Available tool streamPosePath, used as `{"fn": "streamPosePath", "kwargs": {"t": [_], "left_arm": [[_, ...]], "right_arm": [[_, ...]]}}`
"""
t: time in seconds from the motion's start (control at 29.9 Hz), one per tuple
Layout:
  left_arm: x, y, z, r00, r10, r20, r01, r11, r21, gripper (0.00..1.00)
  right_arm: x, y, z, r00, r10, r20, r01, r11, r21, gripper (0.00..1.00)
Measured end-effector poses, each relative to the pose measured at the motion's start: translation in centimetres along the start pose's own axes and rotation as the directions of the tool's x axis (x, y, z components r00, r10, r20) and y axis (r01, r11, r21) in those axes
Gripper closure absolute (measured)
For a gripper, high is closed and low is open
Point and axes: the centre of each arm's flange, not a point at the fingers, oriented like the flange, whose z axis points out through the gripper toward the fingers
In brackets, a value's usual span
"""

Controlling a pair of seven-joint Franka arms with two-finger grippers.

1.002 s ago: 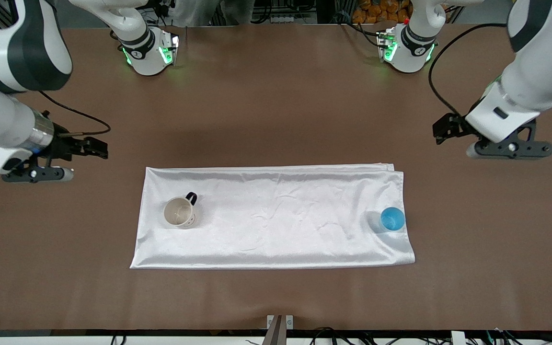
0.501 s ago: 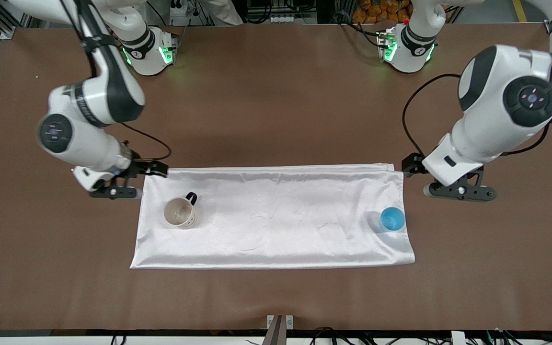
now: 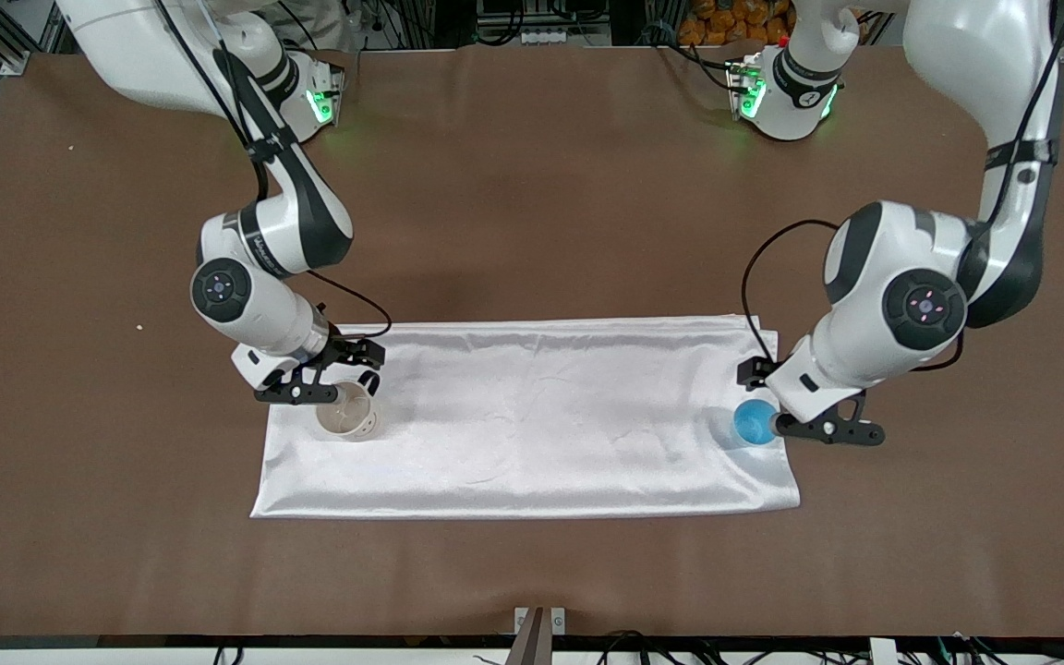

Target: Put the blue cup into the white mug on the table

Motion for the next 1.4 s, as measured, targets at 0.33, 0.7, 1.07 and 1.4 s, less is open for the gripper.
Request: {"fn": "streamPosePath", "kwargs": {"t": [0.33, 0.7, 1.07, 1.4], "left_arm": [[1.5, 3.0, 5.8, 0.999, 0.039, 0.008, -0.039, 0.999, -0.012, 0.0], [2.4, 3.5, 9.0, 0.997, 0.072, -0.001, -0.072, 0.997, 0.022, 0.0], [2.2, 3.3, 11.6, 0.996, 0.078, 0.03, -0.079, 0.996, 0.037, 0.0], [2.2, 3.0, 12.3, 0.997, 0.07, 0.04, -0.072, 0.997, 0.039, 0.14]], "right_arm": [[0.8, 0.6, 3.4, 0.999, -0.021, -0.029, 0.02, 1.0, -0.019, 0.0], [2.6, 1.5, 4.0, 0.997, -0.051, -0.059, 0.048, 0.997, -0.053, 0.0], [3.5, 1.8, 4.2, 0.994, -0.069, -0.081, 0.063, 0.996, -0.067, 0.08], [3.5, 1.6, 4.1, 0.992, -0.09, -0.088, 0.083, 0.994, -0.075, 0.61]]}}
